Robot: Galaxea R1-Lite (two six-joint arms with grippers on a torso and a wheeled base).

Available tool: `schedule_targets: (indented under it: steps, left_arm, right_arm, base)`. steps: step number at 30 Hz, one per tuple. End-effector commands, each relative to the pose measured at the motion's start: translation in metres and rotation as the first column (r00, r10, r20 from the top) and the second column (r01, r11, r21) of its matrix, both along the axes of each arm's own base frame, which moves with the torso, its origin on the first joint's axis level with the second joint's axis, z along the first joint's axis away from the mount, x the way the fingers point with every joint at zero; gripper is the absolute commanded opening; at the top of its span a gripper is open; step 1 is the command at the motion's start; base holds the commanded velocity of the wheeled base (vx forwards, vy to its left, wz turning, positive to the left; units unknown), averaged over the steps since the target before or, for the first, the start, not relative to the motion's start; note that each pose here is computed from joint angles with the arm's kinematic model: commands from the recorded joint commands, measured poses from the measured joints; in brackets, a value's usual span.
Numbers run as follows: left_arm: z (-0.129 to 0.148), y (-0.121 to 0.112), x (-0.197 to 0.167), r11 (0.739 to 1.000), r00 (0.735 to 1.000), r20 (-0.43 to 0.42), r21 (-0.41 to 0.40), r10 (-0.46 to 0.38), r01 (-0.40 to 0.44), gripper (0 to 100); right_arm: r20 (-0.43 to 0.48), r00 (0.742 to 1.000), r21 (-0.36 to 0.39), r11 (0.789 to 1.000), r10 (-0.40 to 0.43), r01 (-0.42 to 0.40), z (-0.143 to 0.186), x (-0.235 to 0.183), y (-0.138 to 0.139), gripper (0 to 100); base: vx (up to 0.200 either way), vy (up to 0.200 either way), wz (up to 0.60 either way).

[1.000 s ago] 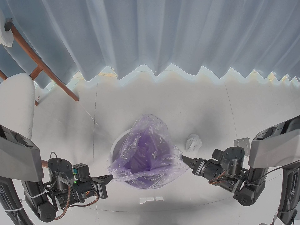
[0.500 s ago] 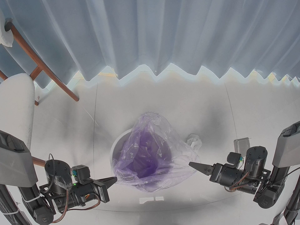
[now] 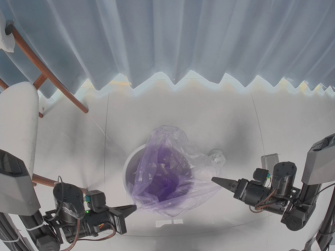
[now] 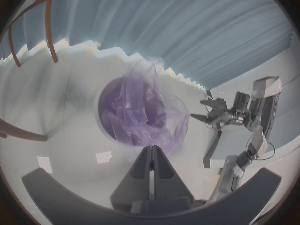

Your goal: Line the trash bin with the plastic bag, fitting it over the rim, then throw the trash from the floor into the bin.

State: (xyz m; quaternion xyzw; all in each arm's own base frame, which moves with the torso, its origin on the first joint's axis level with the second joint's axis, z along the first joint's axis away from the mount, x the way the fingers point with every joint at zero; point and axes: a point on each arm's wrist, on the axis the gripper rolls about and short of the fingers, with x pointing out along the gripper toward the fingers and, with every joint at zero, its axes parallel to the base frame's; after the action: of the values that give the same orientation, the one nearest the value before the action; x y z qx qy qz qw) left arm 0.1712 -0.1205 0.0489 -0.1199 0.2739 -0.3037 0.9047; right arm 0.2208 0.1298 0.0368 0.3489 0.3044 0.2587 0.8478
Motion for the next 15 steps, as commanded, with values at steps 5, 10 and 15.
schedule_targets:
  steps: [5, 10, 15]
  left_arm:
    - [-0.015, -0.01, -0.022, 0.99, 0.991, -0.116, 0.117, -0.06, 0.073, 0]
    - [-0.038, -0.012, -0.022, 0.975, 0.983, -0.185, 0.216, -0.012, 0.053, 0]
    - [-0.054, -0.015, -0.022, 0.961, 0.973, -0.229, 0.27, 0.005, 0.058, 0]
  right_arm:
    - [-0.027, 1.0, -0.004, 1.0, -0.006, 0.006, -0.012, 0.006, 0.003, 100]
    - [-0.034, 0.999, -0.008, 1.0, -0.006, 0.006, -0.014, 0.007, 0.004, 100]
    - [-0.028, 1.0, -0.006, 1.0, -0.008, 0.008, -0.013, 0.008, 0.004, 100]
  base:
    - [0.0, 0.0, 0.0]
    - [0.0, 0.0, 0.0]
    - [0.0, 0.0, 0.0]
